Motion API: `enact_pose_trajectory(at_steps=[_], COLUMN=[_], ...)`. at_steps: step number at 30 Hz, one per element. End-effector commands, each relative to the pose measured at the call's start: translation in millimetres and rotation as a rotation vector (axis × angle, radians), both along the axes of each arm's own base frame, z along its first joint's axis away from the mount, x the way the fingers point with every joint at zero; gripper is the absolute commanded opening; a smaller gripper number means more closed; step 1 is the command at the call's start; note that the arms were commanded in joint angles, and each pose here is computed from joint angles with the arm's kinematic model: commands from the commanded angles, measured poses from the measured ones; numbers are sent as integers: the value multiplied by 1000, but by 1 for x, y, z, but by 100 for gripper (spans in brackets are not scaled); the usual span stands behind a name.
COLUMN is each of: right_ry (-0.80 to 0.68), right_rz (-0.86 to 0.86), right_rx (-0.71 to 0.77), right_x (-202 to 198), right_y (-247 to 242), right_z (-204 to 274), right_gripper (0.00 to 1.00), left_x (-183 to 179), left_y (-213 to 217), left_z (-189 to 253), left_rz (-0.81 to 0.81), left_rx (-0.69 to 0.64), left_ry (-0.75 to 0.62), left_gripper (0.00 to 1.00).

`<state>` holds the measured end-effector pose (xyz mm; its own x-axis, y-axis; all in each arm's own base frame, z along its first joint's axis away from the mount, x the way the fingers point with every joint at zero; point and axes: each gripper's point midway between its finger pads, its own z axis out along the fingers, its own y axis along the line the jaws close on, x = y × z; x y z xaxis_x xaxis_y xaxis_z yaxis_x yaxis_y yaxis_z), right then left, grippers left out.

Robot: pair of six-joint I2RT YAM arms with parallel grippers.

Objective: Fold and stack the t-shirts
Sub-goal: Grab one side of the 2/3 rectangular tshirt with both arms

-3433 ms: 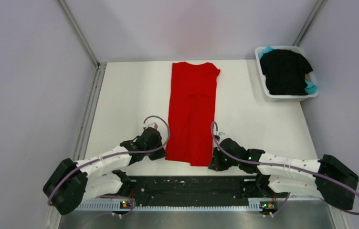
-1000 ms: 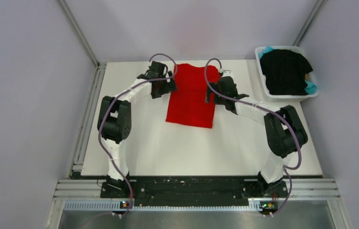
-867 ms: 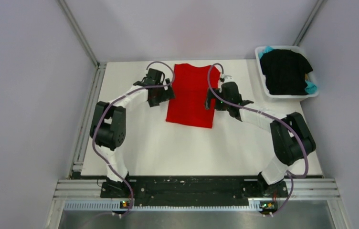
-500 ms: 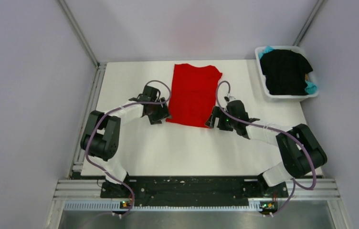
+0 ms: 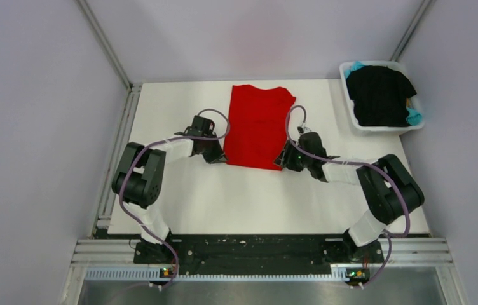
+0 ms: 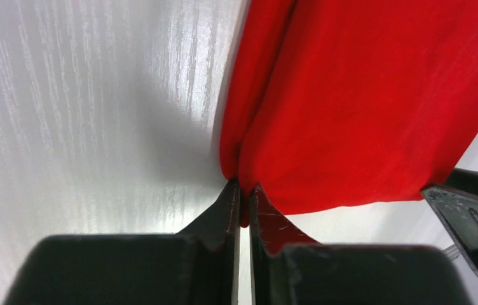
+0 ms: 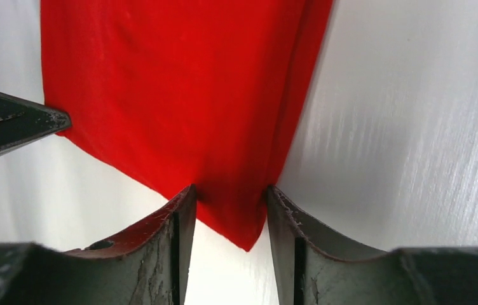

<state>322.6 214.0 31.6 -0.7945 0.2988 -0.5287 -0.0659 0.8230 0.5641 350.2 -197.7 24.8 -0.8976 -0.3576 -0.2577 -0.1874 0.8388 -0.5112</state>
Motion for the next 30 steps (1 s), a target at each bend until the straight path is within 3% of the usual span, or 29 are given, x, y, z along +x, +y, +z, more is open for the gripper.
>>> enact_pose_trajectory(at_steps=[1,11,30], right_ry=[46,58,61], right_rz=[-12,-28,-9], right_rx=[-42,-134,-180], right_x=[-4,-29,-45], right_y=[-3,-13,-12], right_z=[-18,-27,-30], right_gripper=[43,45,38], left_x=[-5,-20,-24], left_y=[-3,7,5], left_z=[-18,-34,-32], left_rz=[-15,10,9], left_rx=[6,31,4], left_ry=[46,77,66], left_gripper=[0,0,0])
